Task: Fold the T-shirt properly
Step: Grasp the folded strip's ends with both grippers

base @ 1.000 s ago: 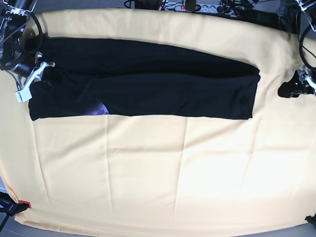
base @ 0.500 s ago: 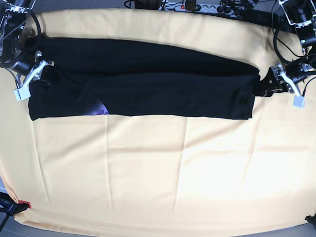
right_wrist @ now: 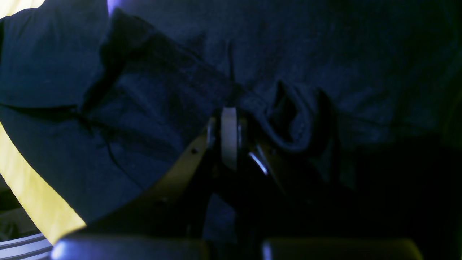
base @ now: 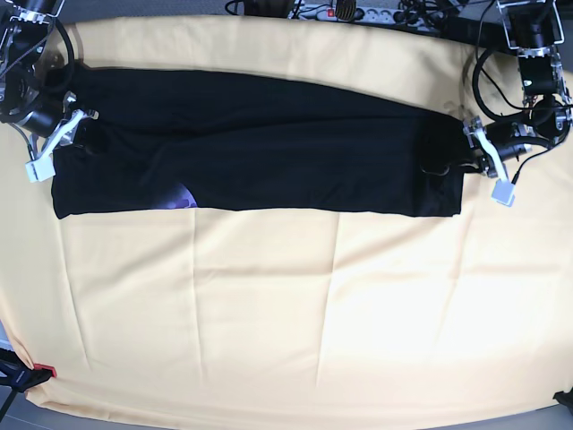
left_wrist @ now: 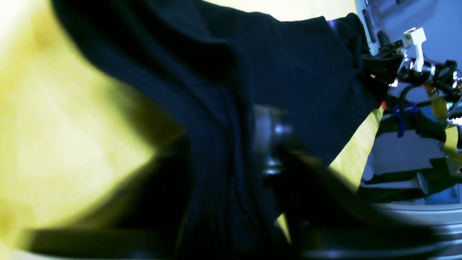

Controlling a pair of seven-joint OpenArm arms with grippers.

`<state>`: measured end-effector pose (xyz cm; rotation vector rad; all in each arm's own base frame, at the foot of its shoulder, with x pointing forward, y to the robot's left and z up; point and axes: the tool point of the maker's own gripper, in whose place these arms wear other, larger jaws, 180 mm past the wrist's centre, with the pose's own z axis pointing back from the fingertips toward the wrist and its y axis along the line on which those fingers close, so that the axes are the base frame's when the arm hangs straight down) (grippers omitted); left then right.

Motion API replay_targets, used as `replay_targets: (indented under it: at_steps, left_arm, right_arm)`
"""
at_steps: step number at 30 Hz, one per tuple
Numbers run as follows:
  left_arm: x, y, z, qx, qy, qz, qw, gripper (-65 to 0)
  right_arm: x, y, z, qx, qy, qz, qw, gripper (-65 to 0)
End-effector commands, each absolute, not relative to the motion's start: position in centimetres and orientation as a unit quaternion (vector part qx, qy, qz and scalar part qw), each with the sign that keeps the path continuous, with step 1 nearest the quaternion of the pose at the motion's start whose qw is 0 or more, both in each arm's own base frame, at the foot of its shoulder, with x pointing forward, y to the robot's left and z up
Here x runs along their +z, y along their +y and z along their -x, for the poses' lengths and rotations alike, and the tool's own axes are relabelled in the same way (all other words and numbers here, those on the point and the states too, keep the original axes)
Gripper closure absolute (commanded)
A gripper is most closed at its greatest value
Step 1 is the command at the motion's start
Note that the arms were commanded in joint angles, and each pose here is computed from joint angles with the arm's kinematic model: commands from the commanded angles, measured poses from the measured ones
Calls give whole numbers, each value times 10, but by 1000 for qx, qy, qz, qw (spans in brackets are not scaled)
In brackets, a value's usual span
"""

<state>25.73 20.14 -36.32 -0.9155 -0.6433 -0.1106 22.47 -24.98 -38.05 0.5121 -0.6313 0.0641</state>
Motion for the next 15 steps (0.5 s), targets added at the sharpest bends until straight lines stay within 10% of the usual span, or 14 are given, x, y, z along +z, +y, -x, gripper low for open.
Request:
replay_targets:
  at_steps: [1,7,15]
  left_arm:
    - [-370,205,-250,-51,-282,426,858,-18]
    - [-365,219,-257,-31,-294,414,861,0]
    - [-336,274,-269,1,-355,367,860,0]
  right_arm:
    - [-372,-255,-228,37,-313,-247,917,0]
    - [-342,-249,-241,42,-357,-282,889,-261]
    - [-266,-274,-246,55,-455,-254,852,-266]
